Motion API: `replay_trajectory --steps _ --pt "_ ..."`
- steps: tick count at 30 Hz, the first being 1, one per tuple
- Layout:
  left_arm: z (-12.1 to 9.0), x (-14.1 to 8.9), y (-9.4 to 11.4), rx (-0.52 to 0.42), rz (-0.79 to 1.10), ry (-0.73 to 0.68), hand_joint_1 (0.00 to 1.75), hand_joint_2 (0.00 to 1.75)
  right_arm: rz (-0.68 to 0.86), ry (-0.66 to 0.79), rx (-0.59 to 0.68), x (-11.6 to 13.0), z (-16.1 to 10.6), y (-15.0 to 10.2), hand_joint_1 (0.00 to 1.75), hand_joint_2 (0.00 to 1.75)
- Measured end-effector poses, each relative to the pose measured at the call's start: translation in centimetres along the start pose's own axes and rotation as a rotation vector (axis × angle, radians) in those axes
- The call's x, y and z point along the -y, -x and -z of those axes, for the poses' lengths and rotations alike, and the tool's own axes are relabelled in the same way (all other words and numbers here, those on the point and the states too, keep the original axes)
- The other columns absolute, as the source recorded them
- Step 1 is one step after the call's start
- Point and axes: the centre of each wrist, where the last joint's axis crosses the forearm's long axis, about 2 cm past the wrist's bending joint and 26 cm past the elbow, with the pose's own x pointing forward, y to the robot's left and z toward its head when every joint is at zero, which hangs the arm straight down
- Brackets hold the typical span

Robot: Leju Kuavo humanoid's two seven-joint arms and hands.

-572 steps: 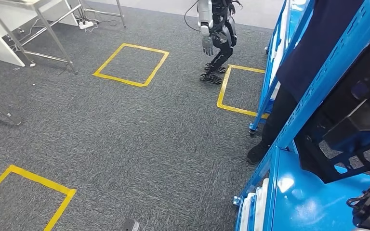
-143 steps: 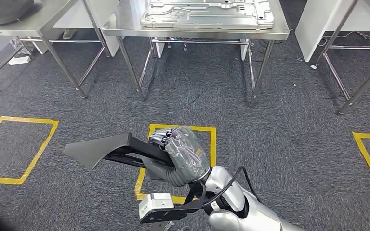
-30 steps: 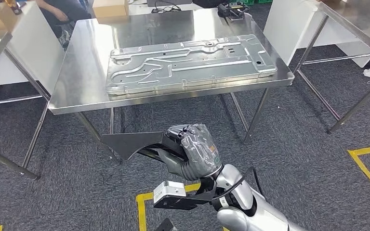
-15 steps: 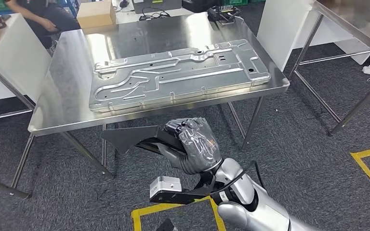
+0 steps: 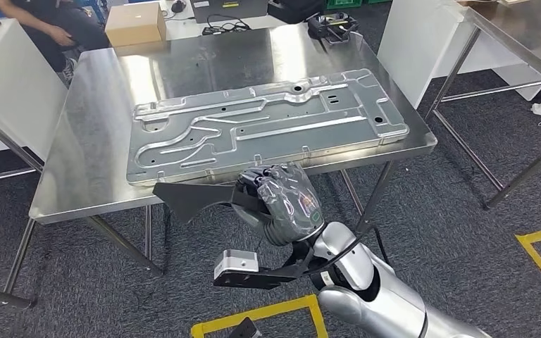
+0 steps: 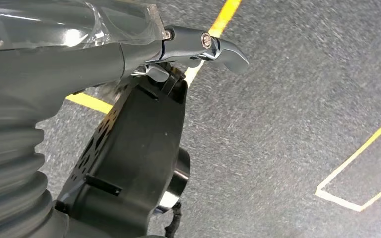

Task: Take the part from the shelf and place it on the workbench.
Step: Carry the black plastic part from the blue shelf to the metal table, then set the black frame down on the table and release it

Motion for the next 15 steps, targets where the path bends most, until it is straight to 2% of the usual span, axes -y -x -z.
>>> replay_trajectory --steps 15 --pt "0.0 -0.2 -0.2 -0.009 0.007 0.028 0.00 1.75 -0.321 -0.056 0.066 4.6 5.1 0.6 1.75 1.75"
